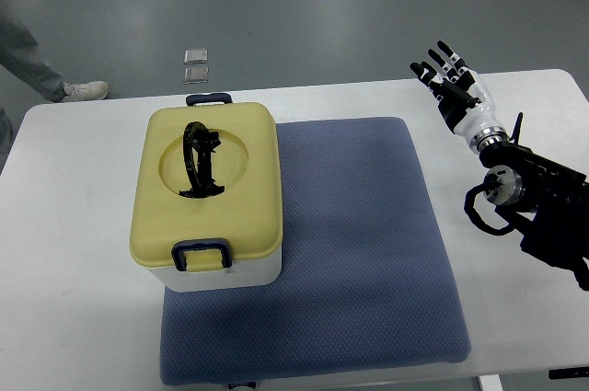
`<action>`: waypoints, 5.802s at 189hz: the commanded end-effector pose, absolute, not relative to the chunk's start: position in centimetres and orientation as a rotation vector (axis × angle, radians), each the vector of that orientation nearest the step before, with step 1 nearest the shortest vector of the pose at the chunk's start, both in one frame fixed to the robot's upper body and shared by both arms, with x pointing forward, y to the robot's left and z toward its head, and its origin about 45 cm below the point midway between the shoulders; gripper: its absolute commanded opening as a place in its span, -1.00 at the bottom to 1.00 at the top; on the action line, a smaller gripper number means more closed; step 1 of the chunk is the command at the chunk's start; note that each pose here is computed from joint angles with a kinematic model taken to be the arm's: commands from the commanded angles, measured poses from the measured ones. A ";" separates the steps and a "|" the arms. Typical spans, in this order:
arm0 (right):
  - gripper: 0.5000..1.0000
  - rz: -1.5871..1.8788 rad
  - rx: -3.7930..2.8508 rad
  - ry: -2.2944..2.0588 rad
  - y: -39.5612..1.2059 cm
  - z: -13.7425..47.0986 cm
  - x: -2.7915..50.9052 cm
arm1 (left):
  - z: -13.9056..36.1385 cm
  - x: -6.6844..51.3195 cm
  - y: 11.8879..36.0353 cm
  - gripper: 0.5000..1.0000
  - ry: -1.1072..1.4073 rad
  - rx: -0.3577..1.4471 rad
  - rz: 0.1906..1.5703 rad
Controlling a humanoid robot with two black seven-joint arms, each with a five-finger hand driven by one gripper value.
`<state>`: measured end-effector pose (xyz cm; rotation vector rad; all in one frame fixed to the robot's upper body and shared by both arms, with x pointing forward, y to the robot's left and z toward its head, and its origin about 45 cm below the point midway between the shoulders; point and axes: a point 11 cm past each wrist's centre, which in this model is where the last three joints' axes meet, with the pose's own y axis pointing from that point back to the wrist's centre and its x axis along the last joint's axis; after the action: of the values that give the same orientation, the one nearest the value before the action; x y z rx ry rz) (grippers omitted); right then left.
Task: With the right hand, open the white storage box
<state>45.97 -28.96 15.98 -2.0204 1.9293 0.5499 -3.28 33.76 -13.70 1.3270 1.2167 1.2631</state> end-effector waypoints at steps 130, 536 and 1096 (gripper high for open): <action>0.72 0.540 -2.019 1.931 -29.1 16.2 46.2 | -13.7 -2.9 33.9 1.00 1.209 1.330 1.270; 0.70 -1.419 -3.016 0.462 -7.0 44.2 46.0 | -13.7 -2.9 33.9 1.00 1.208 1.328 1.272; -1.00 -2.405 -2.708 -0.274 -0.4 40.4 41.4 | -13.7 -2.9 33.9 1.00 1.209 1.330 1.270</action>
<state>40.07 1.35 39.17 -2.6943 -0.3763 -2.3771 -2.92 33.85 -13.69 1.3294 1.2077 1.2704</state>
